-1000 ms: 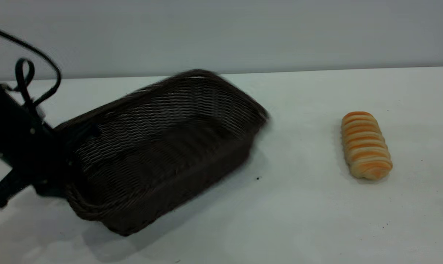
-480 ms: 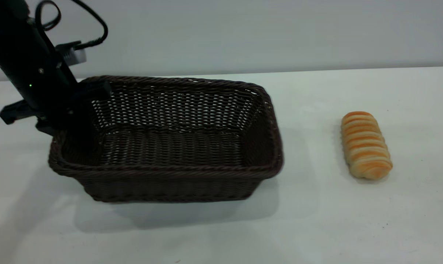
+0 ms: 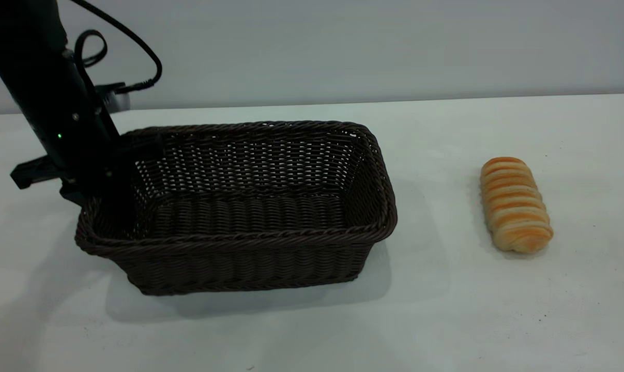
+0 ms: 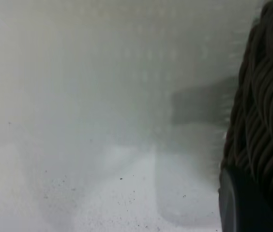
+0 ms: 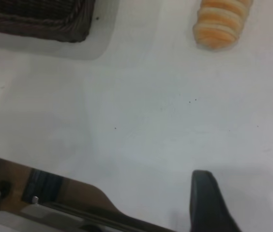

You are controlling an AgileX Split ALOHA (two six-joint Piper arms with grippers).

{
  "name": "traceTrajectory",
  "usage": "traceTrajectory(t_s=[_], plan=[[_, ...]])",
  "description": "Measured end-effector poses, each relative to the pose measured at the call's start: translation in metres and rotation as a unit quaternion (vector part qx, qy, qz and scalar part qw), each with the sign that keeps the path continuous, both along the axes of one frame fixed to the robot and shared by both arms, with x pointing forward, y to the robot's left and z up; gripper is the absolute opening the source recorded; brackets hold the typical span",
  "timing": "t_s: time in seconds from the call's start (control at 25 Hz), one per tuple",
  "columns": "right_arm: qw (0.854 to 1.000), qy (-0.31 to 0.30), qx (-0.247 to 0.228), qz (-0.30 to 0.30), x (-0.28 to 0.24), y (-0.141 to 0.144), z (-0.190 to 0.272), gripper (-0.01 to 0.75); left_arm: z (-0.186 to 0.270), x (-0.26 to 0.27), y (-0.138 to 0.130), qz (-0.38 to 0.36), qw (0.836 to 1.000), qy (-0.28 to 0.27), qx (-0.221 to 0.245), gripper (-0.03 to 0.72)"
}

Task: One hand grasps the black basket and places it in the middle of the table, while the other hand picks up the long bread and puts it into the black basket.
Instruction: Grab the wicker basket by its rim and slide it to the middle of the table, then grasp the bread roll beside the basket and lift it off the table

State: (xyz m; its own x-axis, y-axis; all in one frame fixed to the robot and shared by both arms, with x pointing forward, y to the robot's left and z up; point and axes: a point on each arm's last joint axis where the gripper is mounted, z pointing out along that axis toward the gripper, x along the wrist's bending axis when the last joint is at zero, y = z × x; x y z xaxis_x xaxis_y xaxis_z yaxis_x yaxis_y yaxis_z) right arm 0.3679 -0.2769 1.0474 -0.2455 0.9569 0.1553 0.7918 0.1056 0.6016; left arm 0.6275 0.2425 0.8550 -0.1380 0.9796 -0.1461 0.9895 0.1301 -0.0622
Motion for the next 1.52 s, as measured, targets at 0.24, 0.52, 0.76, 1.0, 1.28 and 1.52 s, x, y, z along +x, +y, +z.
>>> traceTrajectory(t_s=[0.24,0.52,0.76,1.0,1.28,1.52], plan=[[1.0,0.0,0.0,0.0,0.0,0.0,0.0,0.385,0.003,0.001,0.0,-0.024,1.0,-0.014,0.002,0.426],[1.0,-0.002,0.0,0.0,0.0,0.0,0.0,0.385,0.063,-0.002,0.006,-0.054,0.996,-0.066,0.029,0.575],[1.0,0.0,0.021,0.0,0.012,0.002,-0.003,0.385,0.138,-0.021,0.015,-0.077,0.987,-0.127,0.061,0.571],[0.997,0.061,0.044,0.008,0.075,0.004,-0.018,0.385,0.208,-0.048,0.018,-0.07,0.973,-0.213,0.06,0.567],[0.991,0.13,0.02,0.008,0.158,0.008,-0.048,0.385,0.243,-0.073,0.021,-0.068,0.967,-0.238,0.059,0.567],[0.984,0.168,-0.058,0.011,0.217,0.033,-0.087,0.385,0.243,-0.078,0.022,-0.071,0.971,-0.219,0.059,0.567]])
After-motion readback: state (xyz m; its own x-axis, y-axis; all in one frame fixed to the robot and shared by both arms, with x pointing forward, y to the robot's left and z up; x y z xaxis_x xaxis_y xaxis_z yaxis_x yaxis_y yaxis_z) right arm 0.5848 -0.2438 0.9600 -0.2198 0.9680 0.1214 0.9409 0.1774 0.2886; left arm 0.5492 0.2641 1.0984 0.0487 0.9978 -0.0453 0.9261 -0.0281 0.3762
